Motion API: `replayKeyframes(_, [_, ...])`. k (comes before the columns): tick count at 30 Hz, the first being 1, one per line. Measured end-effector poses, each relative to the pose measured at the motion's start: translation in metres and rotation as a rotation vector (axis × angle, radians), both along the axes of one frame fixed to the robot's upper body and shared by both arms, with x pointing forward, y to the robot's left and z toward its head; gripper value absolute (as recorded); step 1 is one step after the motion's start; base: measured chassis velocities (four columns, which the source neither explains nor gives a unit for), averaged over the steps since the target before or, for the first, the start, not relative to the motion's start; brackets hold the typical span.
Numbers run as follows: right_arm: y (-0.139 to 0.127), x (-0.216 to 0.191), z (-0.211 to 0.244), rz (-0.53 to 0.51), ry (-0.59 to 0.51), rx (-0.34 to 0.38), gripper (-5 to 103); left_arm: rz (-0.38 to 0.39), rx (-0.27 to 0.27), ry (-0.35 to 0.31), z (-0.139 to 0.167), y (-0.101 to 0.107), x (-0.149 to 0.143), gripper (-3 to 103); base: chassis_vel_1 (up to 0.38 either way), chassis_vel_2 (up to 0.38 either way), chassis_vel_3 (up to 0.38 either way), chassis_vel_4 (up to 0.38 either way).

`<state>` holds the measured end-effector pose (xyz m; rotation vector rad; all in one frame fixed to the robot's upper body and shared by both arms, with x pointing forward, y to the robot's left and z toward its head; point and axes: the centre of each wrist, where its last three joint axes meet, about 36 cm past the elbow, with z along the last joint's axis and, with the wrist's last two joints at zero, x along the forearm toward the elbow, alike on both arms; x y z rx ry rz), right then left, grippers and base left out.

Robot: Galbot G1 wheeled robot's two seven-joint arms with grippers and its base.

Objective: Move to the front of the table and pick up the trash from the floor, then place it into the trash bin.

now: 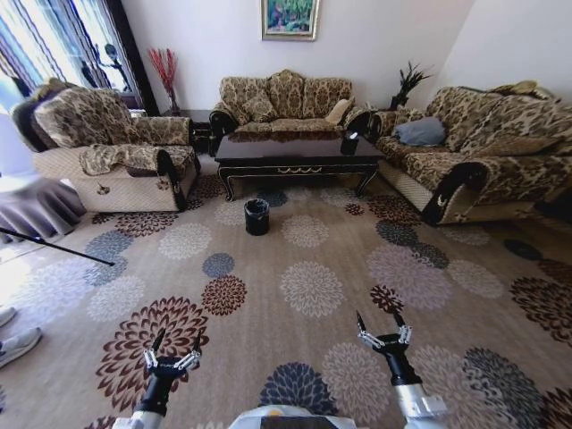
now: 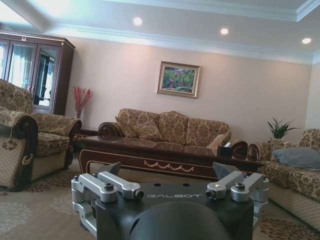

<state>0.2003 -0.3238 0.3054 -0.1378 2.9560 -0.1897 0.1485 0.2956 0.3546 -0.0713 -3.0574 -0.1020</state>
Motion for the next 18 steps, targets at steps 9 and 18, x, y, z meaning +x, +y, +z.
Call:
replayKeyframes(9, [0.0,0.0,0.0,0.0,0.0,0.0,100,0.0,0.0,0.0,0.0,0.0,0.0,100,0.0,0.0,0.0,0.0])
replayKeyframes(18, [0.0,0.0,0.0,0.0,0.0,0.0,100,0.0,0.0,0.0,0.0,0.0,0.0,100,0.0,0.0,0.0,0.0])
